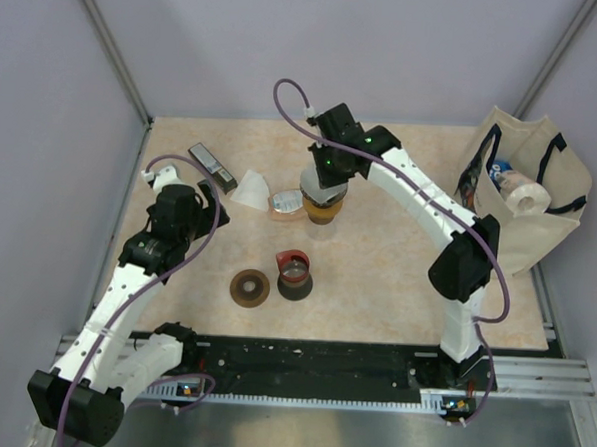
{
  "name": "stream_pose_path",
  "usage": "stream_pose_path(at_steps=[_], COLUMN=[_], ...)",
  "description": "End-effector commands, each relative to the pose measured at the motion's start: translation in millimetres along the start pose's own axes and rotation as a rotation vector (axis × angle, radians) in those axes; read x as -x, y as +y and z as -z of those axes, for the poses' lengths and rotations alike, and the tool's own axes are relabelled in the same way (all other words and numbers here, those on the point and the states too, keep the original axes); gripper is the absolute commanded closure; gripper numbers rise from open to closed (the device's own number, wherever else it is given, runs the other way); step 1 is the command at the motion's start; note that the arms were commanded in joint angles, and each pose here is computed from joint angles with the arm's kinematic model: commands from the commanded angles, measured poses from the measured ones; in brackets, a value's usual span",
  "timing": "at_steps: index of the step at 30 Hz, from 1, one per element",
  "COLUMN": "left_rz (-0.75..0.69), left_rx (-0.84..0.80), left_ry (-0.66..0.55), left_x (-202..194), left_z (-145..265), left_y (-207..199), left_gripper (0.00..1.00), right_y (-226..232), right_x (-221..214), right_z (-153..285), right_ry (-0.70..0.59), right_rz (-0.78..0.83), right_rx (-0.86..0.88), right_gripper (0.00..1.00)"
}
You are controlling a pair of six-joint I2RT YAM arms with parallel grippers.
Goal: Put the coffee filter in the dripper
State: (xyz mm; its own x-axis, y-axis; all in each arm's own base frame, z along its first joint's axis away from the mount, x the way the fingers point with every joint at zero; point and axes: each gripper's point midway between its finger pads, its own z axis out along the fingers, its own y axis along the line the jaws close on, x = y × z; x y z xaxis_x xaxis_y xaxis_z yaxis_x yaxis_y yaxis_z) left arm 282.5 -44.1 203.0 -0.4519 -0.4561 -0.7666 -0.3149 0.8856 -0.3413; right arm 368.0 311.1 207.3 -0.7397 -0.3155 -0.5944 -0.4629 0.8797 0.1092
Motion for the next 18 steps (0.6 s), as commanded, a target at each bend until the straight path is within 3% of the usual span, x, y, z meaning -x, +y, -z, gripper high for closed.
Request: stream_pose_path(at_steps=[1,5,8,10,11,14,15,18], left_rz=[0.009,0.010,0.011,0.015,0.016,0.020,0.021,0.032], left_rx=[-0.030,-0.032,-0.032,-0.035,-0.039,-0.043,-0.044,-0.040], left_ry=[-0.042,-0.044,-0.042,-0.047,-0.046,-0.044,-0.039,-0.036], left_x=[10.4,11.2,10.4,12.0,11.7,11.1,9.9,9.1], left_z=[1.4,1.9,2.5,3.7,4.6,5.8,5.7,6.1], left_y=[-5.6,-6.0,-5.6,-5.8,-6.6,-6.9,-6.9,-6.3], left_gripper=[0.01,0.01,0.01,0.01,0.01,0.01,0.01,0.01], right_y=[0.4,-2.3,-4.5,-11.9,-16.2,-30.2,-35.9,-54.5], right_x=[45.3,58.1,73.1,76.6,76.0,67.9,61.3,39.3], right_z=[61.0,85.6,109.4,126.7,133.5,153.0,154.2,166.6], right_ry=[-0.190,-0.268,-0.374,-0.441,-0.469,-0.547,-0.566,-0.655], right_rz=[0.002,-0.003,-0.014,-0.030,-0.042,-0.074,-0.085,-0.134], right_rx=[0.006,0.000,-0.002,-0.020,-0.027,-0.047,-0.061,-0.108], right_gripper=[1.00,0.96,0.85,0.67,0.48,0.08,0.01,0.01])
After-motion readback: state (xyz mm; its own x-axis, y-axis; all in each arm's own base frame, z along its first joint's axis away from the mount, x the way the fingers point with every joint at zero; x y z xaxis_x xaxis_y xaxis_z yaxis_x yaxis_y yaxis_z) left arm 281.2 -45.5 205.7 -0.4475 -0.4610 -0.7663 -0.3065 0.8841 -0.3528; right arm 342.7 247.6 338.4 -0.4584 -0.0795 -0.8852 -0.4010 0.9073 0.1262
